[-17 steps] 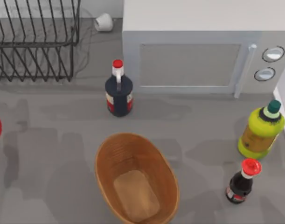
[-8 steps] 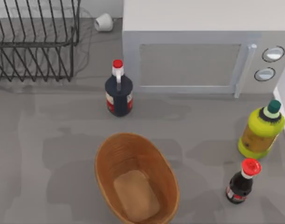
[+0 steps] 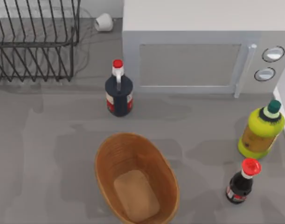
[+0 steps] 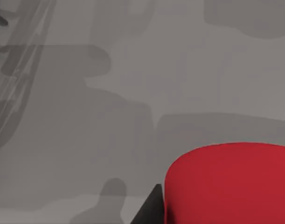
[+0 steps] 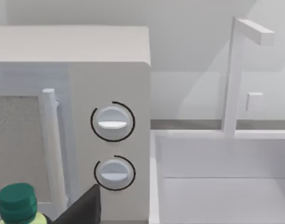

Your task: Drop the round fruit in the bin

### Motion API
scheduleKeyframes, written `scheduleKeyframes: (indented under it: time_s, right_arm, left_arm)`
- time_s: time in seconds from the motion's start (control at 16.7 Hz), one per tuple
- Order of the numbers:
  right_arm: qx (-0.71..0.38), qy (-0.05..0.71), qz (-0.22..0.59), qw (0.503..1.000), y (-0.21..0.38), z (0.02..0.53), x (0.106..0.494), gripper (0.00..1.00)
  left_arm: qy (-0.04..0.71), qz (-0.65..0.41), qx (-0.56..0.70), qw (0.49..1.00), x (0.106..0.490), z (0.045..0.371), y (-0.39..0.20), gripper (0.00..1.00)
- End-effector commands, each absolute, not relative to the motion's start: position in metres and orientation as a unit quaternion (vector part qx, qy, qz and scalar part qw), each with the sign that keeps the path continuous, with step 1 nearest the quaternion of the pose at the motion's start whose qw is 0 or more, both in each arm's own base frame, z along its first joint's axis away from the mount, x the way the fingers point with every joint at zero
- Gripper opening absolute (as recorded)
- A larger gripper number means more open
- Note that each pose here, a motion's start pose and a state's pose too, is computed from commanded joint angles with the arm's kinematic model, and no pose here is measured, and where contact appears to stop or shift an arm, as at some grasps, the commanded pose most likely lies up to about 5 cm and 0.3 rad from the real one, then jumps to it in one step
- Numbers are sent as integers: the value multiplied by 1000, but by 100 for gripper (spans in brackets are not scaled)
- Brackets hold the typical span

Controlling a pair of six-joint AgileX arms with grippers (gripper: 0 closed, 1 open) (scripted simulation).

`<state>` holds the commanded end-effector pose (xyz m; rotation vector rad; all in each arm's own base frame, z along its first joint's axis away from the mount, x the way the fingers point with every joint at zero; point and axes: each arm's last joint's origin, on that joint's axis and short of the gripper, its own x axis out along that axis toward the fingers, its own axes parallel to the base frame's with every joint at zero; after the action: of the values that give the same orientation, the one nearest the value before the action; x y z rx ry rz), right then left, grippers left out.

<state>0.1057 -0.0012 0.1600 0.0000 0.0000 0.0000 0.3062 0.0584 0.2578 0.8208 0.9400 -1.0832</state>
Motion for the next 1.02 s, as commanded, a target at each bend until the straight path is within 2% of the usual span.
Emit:
scheduleKeyframes:
  time_s: [0.3,0.42,0.6,0.78,1.02]
  right_arm:
    - [0,0,0,1000,-1,160,106,100]
    - [0,0,0,1000,-1,160,106,100]
    - [0,0,0,1000,-1,160,106,100]
    - [0,0,0,1000,-1,160,106,100]
    - [0,0,0,1000,-1,160,106,100]
  left_arm:
    - [452,-532,386,603,323,264,-39,0]
    - [467,-555,408,554,314,265,-101,0]
    - [484,-566,449,493,282,267,-184,0]
    - [492,-551,485,468,248,273,-233,0]
    - [492,-532,508,465,225,278,-256,0]
